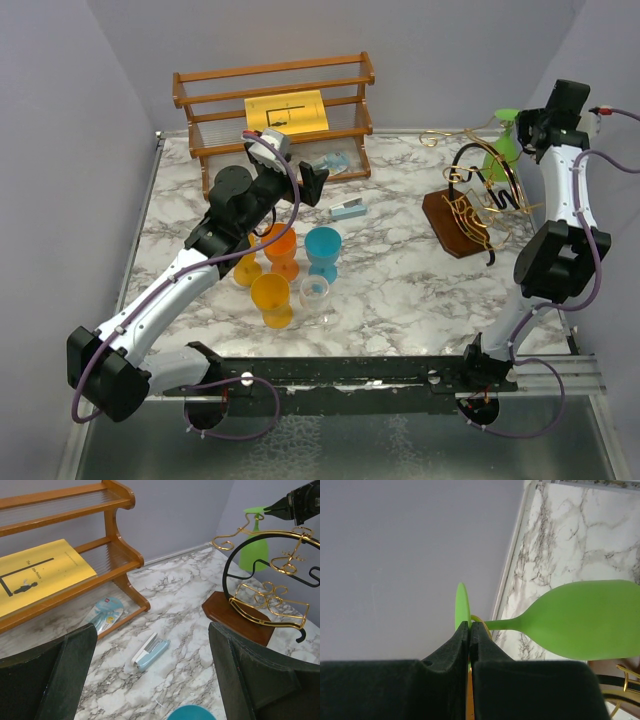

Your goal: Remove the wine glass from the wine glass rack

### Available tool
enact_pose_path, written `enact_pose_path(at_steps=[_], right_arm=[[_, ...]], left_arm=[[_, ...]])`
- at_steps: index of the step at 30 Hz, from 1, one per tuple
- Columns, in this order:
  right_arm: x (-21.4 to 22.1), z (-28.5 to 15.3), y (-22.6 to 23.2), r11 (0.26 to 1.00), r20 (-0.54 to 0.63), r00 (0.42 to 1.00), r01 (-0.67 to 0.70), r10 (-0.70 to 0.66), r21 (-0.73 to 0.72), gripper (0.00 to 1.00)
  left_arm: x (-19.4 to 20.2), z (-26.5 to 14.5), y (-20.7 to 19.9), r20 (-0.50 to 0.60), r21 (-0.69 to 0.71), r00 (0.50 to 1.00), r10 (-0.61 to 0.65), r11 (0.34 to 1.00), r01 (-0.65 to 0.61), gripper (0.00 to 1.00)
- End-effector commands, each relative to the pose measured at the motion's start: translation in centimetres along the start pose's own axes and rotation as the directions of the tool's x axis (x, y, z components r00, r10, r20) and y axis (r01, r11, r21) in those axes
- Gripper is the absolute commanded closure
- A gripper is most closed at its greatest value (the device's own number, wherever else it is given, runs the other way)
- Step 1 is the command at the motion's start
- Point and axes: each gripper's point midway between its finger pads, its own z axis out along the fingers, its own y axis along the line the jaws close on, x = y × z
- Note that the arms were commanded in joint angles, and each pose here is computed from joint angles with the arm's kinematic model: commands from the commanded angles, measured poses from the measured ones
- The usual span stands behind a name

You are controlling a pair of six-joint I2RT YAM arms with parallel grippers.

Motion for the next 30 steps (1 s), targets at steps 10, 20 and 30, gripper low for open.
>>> enact_pose_path(at_steps=[10, 20, 30], right_arm=[[2.1, -1.1, 4.9, 0.968, -0.156, 0.987, -0.008, -0.033, -0.252, 0.99], [2.9, -3.5, 4.6, 0.963, -0.209, 0.977, -0.018, -0.04, -0.269, 0.99], [-0.5, -7.1, 2.7, 0.989, -0.049, 0.999, 0.0, -0.007, -0.147, 0.99]], left_arm=[[-1.7, -0.1, 0.1, 0.043, 0.016, 0.999, -0.012, 1.0, 0.011, 0.04], [-2.0, -0.1, 0.3, 0.049, 0.019, 0.998, -0.027, 0.999, 0.026, 0.05], [-2.1, -0.2, 0.4, 0.051, 0.017, 0.998, -0.035, 0.999, 0.034, 0.05]])
